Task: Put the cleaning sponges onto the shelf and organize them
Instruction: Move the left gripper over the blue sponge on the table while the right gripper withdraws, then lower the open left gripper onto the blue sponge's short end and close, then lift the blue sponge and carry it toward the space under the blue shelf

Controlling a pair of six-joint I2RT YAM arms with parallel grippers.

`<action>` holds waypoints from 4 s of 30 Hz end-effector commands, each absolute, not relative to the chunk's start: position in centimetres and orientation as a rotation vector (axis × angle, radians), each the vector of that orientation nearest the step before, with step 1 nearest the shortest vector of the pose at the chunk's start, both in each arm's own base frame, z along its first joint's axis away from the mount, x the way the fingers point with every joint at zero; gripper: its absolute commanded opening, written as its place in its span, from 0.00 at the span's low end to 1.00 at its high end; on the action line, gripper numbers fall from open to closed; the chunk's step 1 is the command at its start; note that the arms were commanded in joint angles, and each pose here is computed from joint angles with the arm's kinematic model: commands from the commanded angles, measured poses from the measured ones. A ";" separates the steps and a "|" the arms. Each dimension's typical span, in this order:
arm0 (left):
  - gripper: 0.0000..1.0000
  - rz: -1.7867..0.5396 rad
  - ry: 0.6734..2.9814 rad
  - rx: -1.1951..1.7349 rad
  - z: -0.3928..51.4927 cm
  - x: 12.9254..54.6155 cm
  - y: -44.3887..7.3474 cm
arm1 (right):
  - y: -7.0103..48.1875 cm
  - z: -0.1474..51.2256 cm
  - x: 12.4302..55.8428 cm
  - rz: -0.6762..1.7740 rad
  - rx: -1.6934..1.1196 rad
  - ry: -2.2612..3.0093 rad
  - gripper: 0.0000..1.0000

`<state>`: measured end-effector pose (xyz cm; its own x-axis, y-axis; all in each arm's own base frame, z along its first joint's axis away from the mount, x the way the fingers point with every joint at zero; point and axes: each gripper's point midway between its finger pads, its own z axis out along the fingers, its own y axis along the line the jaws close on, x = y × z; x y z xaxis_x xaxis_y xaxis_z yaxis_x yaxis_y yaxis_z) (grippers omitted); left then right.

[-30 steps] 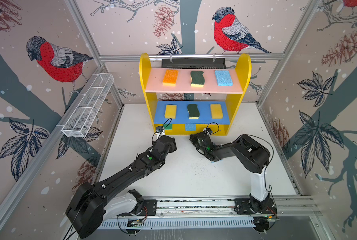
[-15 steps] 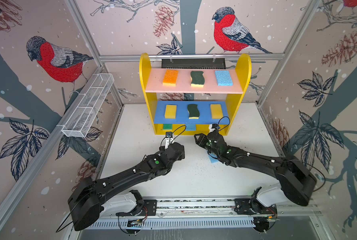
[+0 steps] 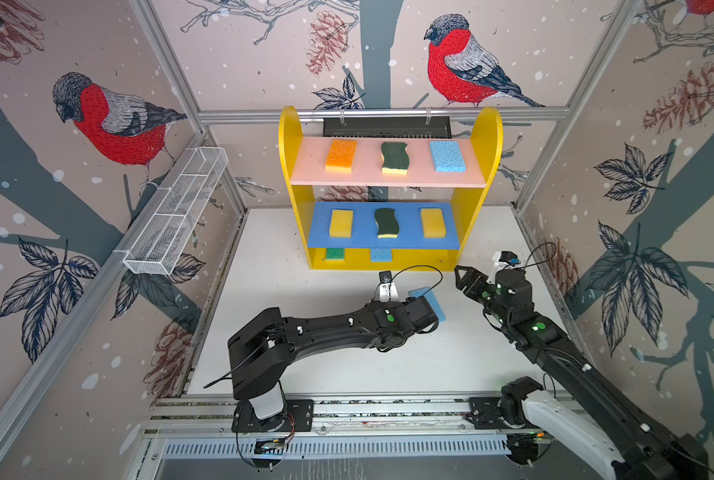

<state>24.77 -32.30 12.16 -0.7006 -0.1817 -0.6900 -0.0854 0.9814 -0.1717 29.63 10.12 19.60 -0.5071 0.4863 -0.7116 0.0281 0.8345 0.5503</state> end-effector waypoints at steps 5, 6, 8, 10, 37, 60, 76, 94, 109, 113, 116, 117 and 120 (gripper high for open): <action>0.96 -0.095 2.403 -0.227 9.3 24.6 -34.7 | 7.7 16.1 28.9 0.578 0.411 2.160 0.88; 0.96 -0.102 2.410 -0.211 9.2 24.7 -35.5 | 7.2 15.8 28.9 0.567 0.427 2.169 0.89; 0.96 -0.089 2.411 -0.183 9.0 24.8 -36.8 | 6.6 15.3 28.9 0.548 0.447 2.182 0.91; 0.96 -0.082 2.411 -0.174 9.0 24.9 -37.6 | 6.2 15.0 28.9 0.523 0.456 2.190 0.93; 0.97 -0.174 2.586 -0.071 3.3 23.9 -45.2 | 0.7 12.0 28.1 0.364 0.686 2.227 1.00; 0.96 0.013 2.646 -0.100 0.7 24.0 -44.7 | 0.6 12.4 28.1 0.362 0.682 2.210 1.00; 0.84 0.084 2.687 -0.082 -0.5 22.8 -41.5 | 0.5 12.3 28.1 0.360 0.683 2.211 1.00; 0.89 0.019 2.670 0.222 -0.8 24.1 -40.9 | 0.2 11.4 27.8 0.386 0.723 2.221 1.00; 0.69 -0.021 2.640 0.201 -0.8 25.0 -39.3 | 1.0 9.9 27.4 0.452 0.718 2.250 1.00; 0.67 -0.095 2.537 0.273 1.5 26.3 -40.4 | 1.2 9.2 27.3 0.453 0.711 2.268 1.00; 0.66 -0.146 2.418 0.300 3.8 27.6 -41.1 | 1.6 8.9 27.3 0.473 0.685 2.285 1.00; 0.65 -0.159 2.386 0.297 4.4 28.1 -41.3 | 1.7 8.8 27.4 0.480 0.681 2.292 1.00; 0.65 -0.172 2.328 0.281 5.6 30.0 -41.7 | 2.2 8.1 27.2 0.511 0.676 2.322 0.98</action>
